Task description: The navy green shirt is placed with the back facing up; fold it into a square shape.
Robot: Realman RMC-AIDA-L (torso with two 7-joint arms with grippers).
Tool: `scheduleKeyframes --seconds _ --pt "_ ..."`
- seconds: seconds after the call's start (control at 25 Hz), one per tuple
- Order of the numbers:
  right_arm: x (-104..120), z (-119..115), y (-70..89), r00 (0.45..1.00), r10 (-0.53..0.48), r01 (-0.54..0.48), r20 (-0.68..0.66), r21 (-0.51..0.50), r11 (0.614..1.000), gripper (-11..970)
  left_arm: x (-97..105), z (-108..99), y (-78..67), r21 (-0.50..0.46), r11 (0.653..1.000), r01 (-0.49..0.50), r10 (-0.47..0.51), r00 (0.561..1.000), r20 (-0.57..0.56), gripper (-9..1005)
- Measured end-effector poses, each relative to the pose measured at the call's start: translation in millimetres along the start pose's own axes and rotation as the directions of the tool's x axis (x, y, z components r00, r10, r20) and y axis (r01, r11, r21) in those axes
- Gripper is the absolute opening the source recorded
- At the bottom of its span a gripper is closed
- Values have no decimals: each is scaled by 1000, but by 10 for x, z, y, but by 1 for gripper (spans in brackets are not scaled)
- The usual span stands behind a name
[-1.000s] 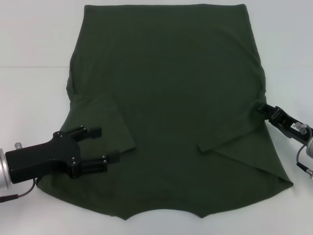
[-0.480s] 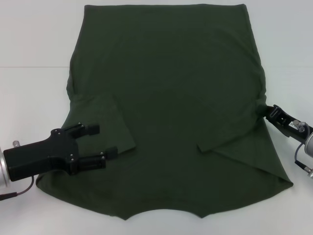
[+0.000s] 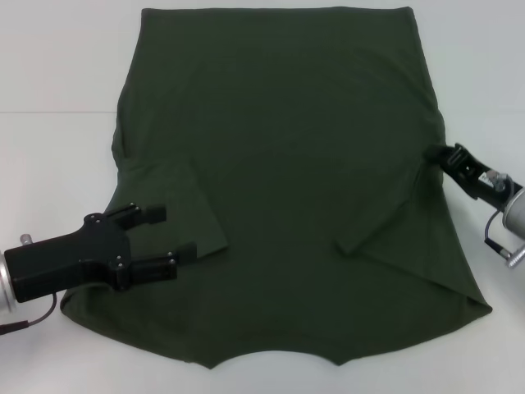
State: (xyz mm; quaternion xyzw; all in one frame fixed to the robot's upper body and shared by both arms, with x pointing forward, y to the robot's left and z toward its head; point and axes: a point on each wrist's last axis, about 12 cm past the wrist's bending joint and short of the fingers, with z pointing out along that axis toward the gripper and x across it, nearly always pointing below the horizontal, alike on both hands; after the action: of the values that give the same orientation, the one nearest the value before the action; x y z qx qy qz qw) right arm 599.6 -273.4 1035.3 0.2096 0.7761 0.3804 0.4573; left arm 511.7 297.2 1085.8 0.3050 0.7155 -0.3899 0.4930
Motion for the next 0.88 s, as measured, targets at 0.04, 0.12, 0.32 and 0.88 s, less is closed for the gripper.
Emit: scheduleKeyframes --seconds 0.04,0.12,0.32,0.88 --pt "-21 21 19 1000 5 -5 11 0 1000 40 0 0 -1 0 1000 1 -1 1000 1 917" --pt "-56 66 57 999 17 -17 35 1 1000 40 3 2 -3 1 1000 2 -2 1000 2 916" --pt "-73 172 133 998 28 -29 56 16 999 44 10 1 -6 2 1000 6 -6 1000 3 916" --pt "-21 257 222 999 39 -39 35 5 999 166 17 -3 -9 2 1000 8 -8 1000 3 915"
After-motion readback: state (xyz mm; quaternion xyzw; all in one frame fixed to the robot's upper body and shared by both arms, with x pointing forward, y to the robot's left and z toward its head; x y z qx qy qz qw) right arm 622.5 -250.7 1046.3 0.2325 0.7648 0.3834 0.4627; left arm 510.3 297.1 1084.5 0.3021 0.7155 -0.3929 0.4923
